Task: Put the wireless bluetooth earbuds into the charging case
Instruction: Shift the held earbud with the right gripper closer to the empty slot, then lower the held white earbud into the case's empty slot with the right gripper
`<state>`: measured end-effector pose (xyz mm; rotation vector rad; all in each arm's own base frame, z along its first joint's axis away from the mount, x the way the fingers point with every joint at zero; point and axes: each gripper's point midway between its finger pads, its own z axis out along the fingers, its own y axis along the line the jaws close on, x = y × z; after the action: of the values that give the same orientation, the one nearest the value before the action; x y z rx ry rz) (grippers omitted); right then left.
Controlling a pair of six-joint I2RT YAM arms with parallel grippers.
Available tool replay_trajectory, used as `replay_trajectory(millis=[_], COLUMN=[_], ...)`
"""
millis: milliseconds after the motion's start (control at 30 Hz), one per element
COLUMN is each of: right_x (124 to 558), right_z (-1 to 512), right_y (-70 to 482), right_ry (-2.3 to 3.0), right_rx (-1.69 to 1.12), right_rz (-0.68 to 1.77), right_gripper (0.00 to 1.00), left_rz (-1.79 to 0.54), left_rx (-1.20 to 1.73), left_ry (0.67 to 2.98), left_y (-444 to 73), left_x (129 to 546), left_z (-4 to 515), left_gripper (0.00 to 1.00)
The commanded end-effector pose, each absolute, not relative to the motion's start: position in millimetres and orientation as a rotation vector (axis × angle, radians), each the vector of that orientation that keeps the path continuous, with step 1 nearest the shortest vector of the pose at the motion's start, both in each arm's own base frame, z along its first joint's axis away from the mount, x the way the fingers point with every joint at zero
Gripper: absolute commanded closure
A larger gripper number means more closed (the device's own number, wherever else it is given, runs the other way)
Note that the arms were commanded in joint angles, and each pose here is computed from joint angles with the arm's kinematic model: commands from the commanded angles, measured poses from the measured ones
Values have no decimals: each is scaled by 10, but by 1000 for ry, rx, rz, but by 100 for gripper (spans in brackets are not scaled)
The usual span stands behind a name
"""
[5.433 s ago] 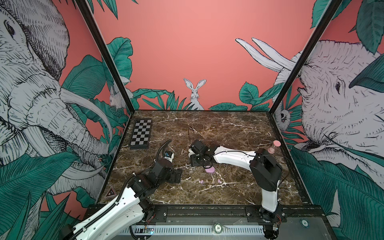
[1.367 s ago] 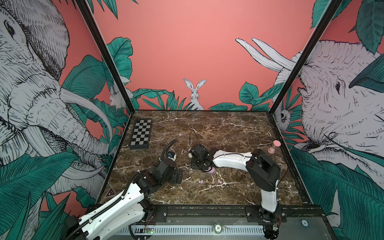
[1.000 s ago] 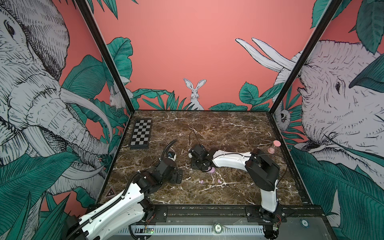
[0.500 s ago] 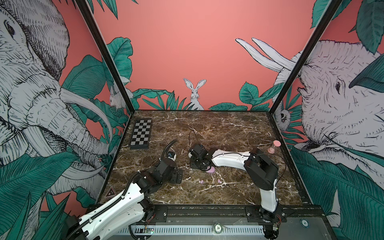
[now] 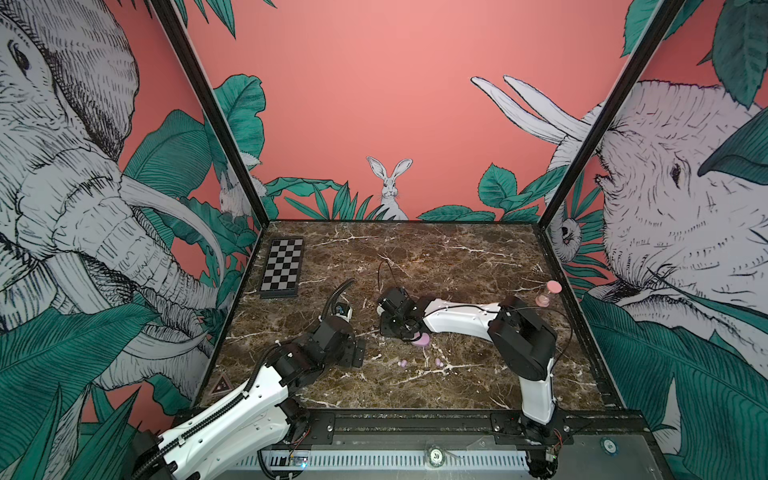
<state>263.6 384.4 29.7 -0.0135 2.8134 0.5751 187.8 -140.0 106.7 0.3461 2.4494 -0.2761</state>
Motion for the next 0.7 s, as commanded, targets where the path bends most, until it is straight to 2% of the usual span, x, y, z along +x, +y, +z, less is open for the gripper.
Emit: replay_trajectory(millis=[0,367,533,667], right_x=[2702,2849,2911,2970], right_z=[507,730,776,775], right_y=[3832,3848,3905,3925], right_ry=[2758,2699,2688,2681], right_rx=[-19,-22,-30,-31], right_rz=[589,546,536,517], right_gripper=[84,85,84,84], left_rz=[-264,-223,-78,42], left_rx=[334,252,389,531], left_ry=[2431,2318,2239,2215], left_y=[-1386,-1234,-1160,-1148], left_x=[1904,1994,2091,2153], left_z=[1097,1493,1754,1732], left_gripper=[1,1,1,1])
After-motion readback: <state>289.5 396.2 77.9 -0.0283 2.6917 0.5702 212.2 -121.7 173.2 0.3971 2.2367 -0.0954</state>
